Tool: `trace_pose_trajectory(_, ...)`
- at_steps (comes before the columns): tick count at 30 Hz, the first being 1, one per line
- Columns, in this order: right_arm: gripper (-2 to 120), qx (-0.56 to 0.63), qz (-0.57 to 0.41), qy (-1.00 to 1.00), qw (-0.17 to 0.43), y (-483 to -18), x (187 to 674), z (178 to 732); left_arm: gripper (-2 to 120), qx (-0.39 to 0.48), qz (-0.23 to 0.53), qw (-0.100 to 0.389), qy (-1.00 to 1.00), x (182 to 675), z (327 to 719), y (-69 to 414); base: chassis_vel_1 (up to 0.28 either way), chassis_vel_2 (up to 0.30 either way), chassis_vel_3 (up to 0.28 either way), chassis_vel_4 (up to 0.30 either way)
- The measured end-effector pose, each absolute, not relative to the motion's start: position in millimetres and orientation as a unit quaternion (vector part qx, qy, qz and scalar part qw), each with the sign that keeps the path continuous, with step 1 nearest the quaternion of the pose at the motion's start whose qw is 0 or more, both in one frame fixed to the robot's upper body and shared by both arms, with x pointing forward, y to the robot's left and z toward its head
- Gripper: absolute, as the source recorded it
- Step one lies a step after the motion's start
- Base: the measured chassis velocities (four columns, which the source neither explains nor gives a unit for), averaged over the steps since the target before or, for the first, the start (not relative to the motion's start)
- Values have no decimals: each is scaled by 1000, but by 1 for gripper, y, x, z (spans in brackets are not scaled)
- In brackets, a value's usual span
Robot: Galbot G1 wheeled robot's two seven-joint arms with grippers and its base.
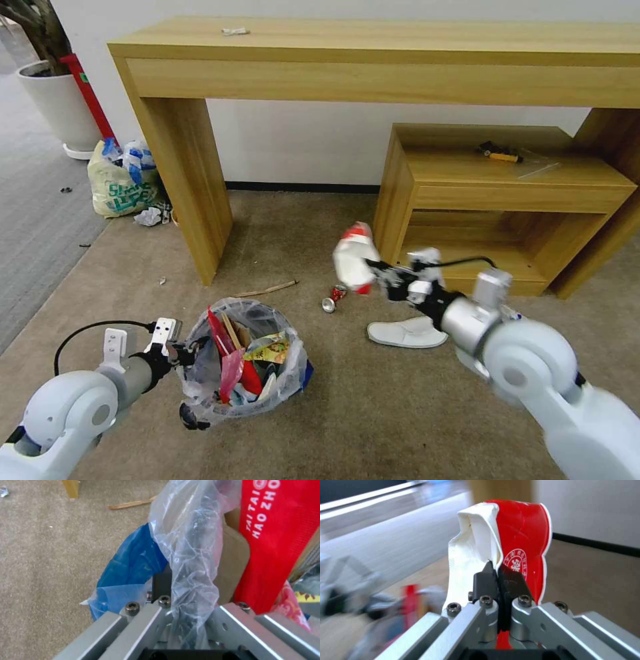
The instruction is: Pick up the trash bin and place the garbage on the floor into it.
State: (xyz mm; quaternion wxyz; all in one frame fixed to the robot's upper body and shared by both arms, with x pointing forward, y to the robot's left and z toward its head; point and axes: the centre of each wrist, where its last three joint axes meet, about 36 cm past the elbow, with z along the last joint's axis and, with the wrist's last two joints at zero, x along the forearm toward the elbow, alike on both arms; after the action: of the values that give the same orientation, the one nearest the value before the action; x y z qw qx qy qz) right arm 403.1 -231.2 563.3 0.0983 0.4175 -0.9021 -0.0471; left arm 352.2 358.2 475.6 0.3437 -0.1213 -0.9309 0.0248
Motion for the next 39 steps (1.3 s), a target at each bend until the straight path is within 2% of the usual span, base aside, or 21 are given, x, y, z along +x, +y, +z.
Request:
trace_pose_trajectory(8,0,542,34,-838,54,-203,420,602,0,-104,28,346,-932,361,472,361,0,0,0,0)
trace_pose_trajectory(17,0,621,89,-775,67,-162,417,595,0,-80,30,345,-935,377,472,356,0,0,0,0)
trace_pose_trajectory(25,0,622,157,-764,71,-144,425,582,0,-72,35,342,-936,381,474,356,0,0,0,0)
trace_pose_trajectory(39,0,605,144,-772,132,-126,443,532,0,-73,38,337,-938,377,481,355,0,0,0,0)
